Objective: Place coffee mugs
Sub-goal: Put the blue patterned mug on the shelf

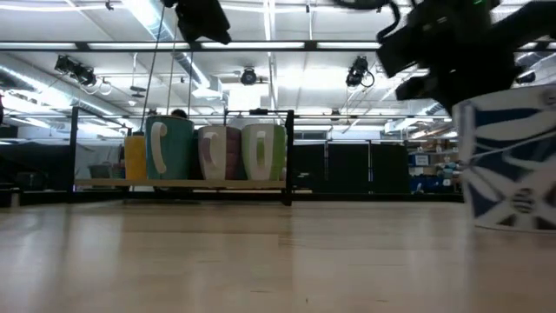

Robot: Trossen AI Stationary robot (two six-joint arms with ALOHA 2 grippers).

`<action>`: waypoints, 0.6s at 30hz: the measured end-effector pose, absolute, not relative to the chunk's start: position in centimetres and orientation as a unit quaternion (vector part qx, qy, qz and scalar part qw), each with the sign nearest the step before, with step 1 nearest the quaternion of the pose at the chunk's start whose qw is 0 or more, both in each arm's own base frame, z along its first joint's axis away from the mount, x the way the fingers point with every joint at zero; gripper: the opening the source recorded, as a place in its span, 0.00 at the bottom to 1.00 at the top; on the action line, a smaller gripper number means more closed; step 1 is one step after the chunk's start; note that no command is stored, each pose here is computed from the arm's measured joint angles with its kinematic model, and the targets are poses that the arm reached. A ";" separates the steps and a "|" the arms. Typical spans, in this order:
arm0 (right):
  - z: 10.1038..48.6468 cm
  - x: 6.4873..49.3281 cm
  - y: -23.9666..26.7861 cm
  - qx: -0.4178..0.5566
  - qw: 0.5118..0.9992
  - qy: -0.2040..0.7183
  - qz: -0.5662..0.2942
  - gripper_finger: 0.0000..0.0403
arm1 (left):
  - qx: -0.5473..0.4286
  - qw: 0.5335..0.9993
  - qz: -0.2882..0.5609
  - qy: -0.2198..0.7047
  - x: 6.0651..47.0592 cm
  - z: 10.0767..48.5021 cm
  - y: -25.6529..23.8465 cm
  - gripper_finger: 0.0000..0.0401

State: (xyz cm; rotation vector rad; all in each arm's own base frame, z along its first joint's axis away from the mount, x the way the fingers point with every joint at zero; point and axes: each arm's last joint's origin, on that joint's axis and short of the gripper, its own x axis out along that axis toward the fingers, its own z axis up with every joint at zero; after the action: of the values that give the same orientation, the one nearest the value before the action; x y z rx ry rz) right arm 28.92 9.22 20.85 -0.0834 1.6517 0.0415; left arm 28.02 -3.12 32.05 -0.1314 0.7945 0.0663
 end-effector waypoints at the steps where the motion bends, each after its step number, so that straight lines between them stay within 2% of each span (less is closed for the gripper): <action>1: 20.8 29.2 8.5 -0.028 0.681 0.731 0.012 0.09 | -0.065 0.917 0.035 0.391 27.9 32.1 -3.1 0.34; 9: 20.9 31.2 4.7 0.027 0.719 0.695 -0.014 0.10 | -0.077 0.898 0.056 0.429 27.0 31.9 -3.0 0.34; 18: 20.9 31.8 2.6 0.050 0.732 0.679 -0.028 0.10 | -0.085 0.893 0.062 0.438 26.9 31.8 -3.0 0.34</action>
State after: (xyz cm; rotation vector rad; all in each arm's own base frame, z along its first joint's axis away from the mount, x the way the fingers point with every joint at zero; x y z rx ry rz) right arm 31.81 2.56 20.91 0.1102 1.4941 -0.0616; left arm 26.89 -2.98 31.80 -0.1757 0.9089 0.1293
